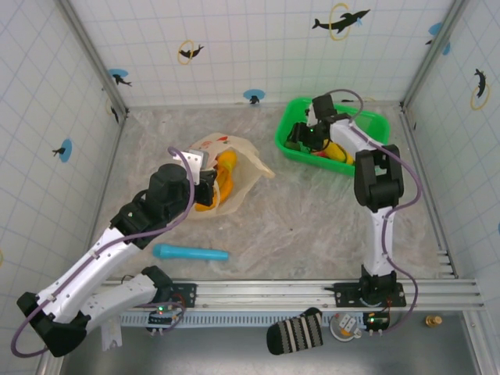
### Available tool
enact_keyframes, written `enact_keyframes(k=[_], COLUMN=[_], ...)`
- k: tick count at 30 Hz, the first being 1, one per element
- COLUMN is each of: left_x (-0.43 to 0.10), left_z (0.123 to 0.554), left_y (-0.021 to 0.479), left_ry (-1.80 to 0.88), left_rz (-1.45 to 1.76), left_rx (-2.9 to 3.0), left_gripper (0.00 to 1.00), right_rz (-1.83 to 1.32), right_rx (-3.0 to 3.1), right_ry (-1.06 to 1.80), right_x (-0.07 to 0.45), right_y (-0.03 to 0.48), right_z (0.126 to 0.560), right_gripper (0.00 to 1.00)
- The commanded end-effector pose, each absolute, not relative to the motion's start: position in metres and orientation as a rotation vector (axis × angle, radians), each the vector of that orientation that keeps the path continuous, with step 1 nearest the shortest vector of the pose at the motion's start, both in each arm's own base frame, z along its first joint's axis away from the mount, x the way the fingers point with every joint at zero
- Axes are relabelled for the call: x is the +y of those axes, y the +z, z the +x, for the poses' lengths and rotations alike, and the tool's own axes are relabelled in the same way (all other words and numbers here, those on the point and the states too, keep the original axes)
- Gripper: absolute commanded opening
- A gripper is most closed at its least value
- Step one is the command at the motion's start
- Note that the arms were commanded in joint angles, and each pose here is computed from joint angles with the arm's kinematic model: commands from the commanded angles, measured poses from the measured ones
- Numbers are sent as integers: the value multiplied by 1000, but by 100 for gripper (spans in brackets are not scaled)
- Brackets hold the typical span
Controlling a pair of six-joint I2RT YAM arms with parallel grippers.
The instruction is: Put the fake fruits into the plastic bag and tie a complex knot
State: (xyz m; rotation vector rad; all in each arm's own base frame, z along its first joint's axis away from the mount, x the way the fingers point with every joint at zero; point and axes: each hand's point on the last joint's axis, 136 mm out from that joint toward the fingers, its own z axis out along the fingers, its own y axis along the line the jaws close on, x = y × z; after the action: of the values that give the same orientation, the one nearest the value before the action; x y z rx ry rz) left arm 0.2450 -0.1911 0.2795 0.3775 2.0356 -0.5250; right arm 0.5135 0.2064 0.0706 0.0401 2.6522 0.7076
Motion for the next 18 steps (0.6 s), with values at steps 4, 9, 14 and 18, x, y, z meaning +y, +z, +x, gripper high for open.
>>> enact_keyframes(k=[4,9,14,18], left_x=[-197,-197,-197,-196], left_z=[244,245,245,245], left_y=[282,282,285,289], left_ry=[-544,-542,-544,-543], left_rz=[404,401,398,393], left_rx=[2024,2023,2021,2016], left_gripper=[0,0,0,0], right_rz=[18,43,46,44], right_rx=[2701,2738,2692,2562], right_ry=[709,697,691,680], right_x=[213,207,202,194], right_y=[50,28,45,103], right_z=[513,515,520,528], right_gripper=[71,65,56,55])
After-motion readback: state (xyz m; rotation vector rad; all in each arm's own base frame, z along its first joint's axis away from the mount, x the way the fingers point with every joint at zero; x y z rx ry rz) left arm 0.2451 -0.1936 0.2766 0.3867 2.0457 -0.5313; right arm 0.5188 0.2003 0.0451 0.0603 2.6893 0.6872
